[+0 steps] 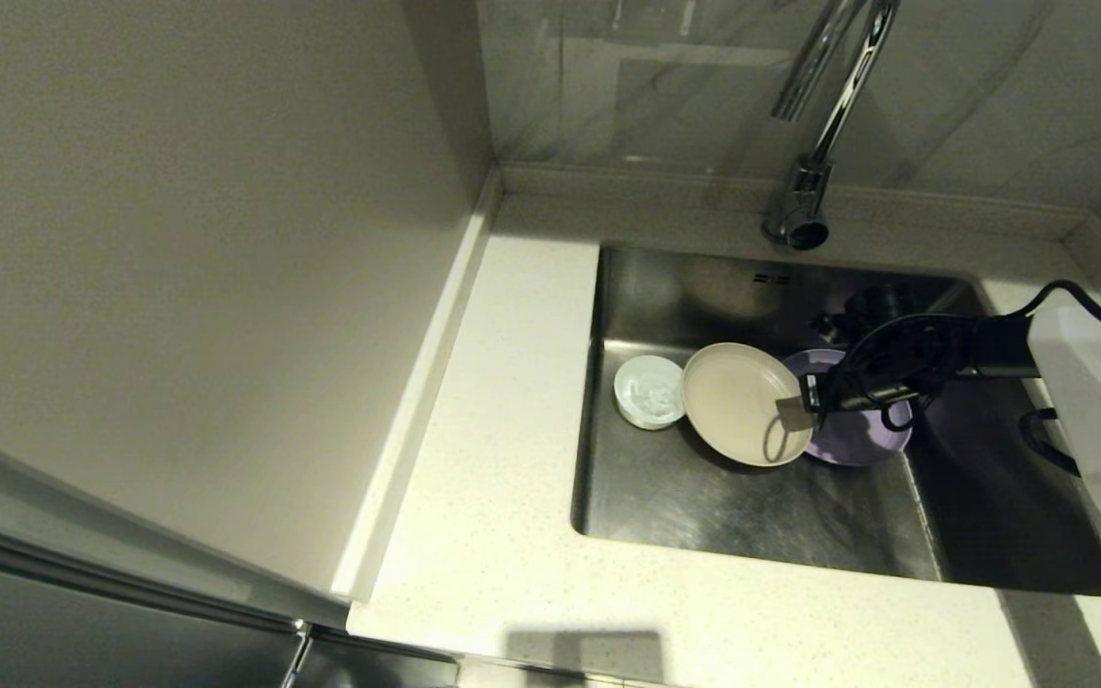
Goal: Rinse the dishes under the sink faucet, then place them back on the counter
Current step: Put a plate back to the table from the sink
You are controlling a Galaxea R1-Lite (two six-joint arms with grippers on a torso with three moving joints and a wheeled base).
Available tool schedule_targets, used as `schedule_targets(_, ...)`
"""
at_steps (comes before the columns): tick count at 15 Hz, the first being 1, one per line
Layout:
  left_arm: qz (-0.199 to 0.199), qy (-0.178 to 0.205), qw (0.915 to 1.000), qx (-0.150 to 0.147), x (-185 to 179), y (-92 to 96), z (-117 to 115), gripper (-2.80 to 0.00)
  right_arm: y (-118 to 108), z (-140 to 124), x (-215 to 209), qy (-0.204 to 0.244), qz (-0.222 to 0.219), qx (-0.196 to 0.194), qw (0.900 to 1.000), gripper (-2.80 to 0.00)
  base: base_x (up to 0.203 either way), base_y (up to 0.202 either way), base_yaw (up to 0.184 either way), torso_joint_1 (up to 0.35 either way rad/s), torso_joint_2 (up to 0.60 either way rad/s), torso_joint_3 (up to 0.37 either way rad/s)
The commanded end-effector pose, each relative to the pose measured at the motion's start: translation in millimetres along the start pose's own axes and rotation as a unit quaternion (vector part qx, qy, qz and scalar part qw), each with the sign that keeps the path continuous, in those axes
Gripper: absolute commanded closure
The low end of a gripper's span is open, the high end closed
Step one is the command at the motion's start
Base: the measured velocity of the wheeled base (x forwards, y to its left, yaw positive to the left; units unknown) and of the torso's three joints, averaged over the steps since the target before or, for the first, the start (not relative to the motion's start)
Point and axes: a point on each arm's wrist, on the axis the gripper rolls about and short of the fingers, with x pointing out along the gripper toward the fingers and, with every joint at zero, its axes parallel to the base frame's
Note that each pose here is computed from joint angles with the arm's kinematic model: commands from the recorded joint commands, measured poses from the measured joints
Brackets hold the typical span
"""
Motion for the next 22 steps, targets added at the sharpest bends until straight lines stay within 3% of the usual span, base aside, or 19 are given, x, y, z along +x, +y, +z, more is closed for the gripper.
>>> schedule_targets(1,0.0,-0.001,1.0,0.0,0,0.0,0,0.0,-6,1,-2,-0.002,-0.004,0.005,1.0,0.0,0.0,0.0,0.0,0.0,0.0,0.0)
schedule_targets(4,0.0,-0.001,1.0,0.0,0,0.0,0,0.0,-9,5,-14,-0.008,-0.008,0.031,0.999,0.0,0.0,0.0,0.0,0.0,0.0,0.0)
schedule_targets(14,0.0,-0.001,1.0,0.0,0,0.0,0,0.0,-17,15,-91,-0.037,-0.019,0.041,0.998,0.0,0.0,0.0,0.0,0.0,0.0,0.0)
schedule_targets(22,0.0,-0.001,1.0,0.0,0,0.0,0,0.0,-20,9,-96,-0.027,-0.026,0.037,0.999,0.0,0.0,0.0,0.0,0.0,0.0,0.0)
